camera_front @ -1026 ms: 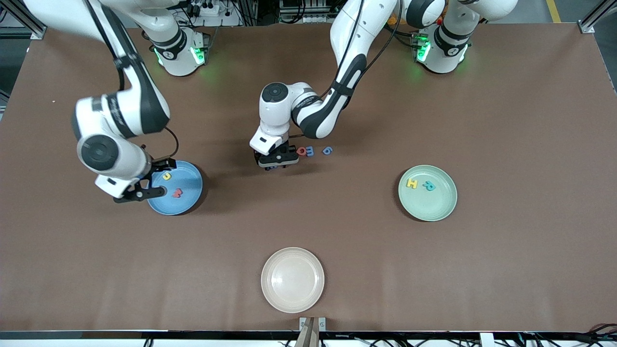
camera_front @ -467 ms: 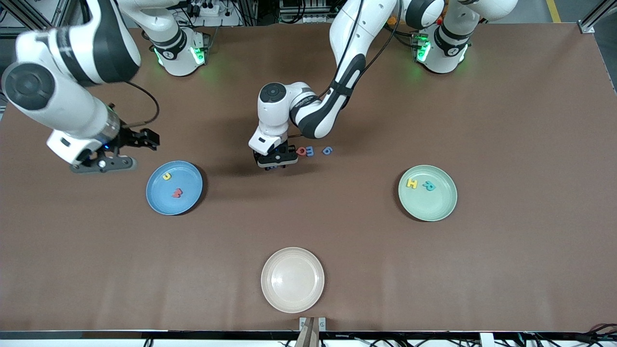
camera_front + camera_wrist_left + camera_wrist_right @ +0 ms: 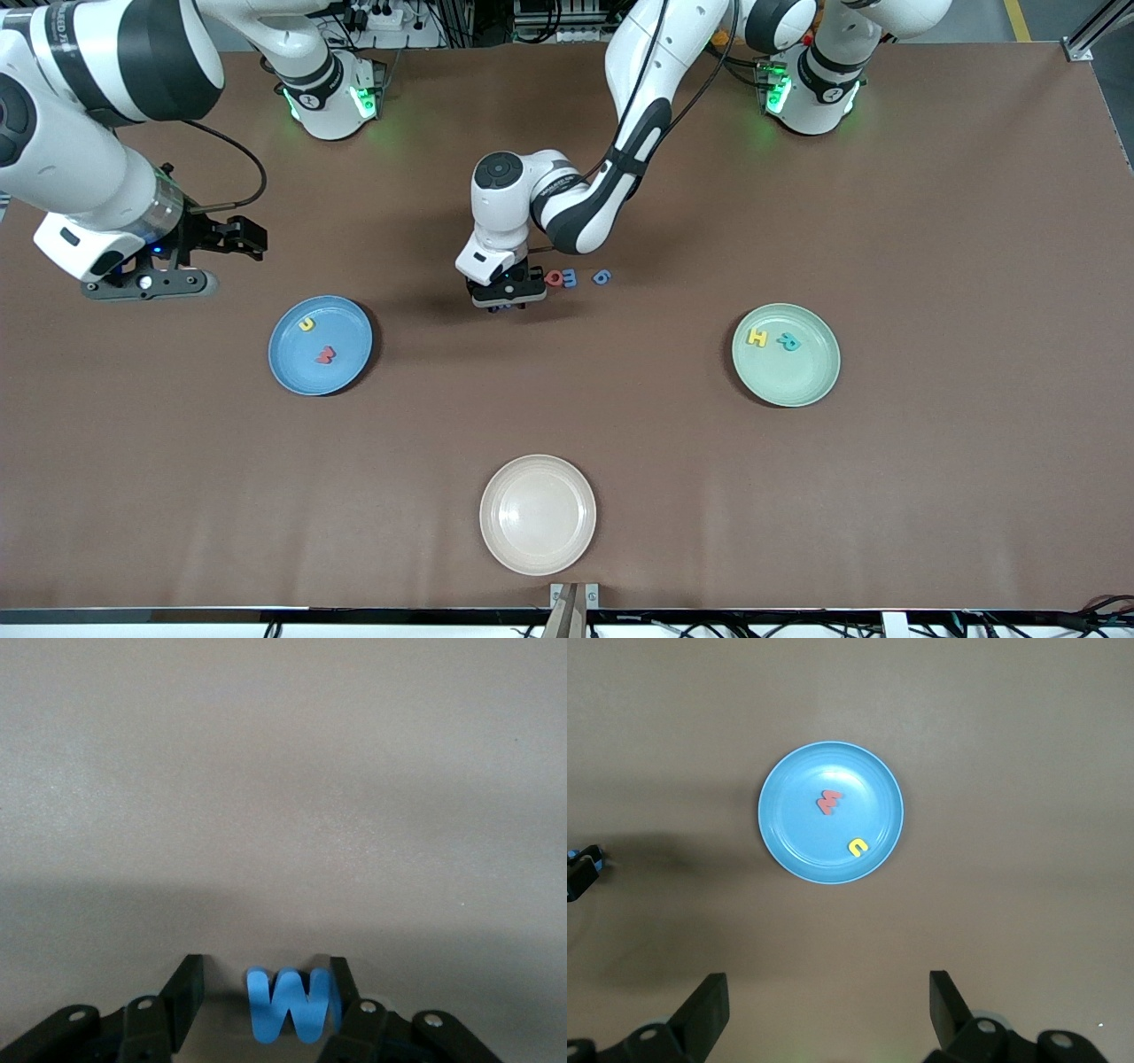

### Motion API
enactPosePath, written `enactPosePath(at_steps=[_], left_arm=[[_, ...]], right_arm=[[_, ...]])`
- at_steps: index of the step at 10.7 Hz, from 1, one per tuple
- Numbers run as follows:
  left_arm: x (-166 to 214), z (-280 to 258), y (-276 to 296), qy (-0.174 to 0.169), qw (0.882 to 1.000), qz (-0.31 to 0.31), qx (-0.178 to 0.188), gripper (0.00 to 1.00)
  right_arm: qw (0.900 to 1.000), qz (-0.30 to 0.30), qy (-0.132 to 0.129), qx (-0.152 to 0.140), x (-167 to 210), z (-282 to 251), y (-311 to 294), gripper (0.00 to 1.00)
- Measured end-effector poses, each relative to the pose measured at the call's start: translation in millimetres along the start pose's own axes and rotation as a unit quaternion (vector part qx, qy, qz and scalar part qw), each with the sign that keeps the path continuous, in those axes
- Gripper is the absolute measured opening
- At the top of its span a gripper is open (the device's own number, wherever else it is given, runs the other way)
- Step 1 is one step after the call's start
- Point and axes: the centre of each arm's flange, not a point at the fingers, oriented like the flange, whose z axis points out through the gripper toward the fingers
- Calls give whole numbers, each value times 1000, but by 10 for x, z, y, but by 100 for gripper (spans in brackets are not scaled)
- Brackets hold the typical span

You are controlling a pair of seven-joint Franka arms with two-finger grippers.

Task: Sort upper and lower case letters into plates
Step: 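Lift the blue W with the left gripper while the right gripper withdraws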

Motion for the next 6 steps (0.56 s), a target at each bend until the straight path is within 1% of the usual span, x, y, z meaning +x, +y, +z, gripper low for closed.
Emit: enactPosePath(at_steps=[4,6], left_arm=[[7,-17,16,1,1000,0,-2,63],[44,-77,60,4,1000,-1,-9,63]], right_arm=[[1000,9,-1,4,6,8,95,100],[1000,14,1,5,10,-4,143,100]])
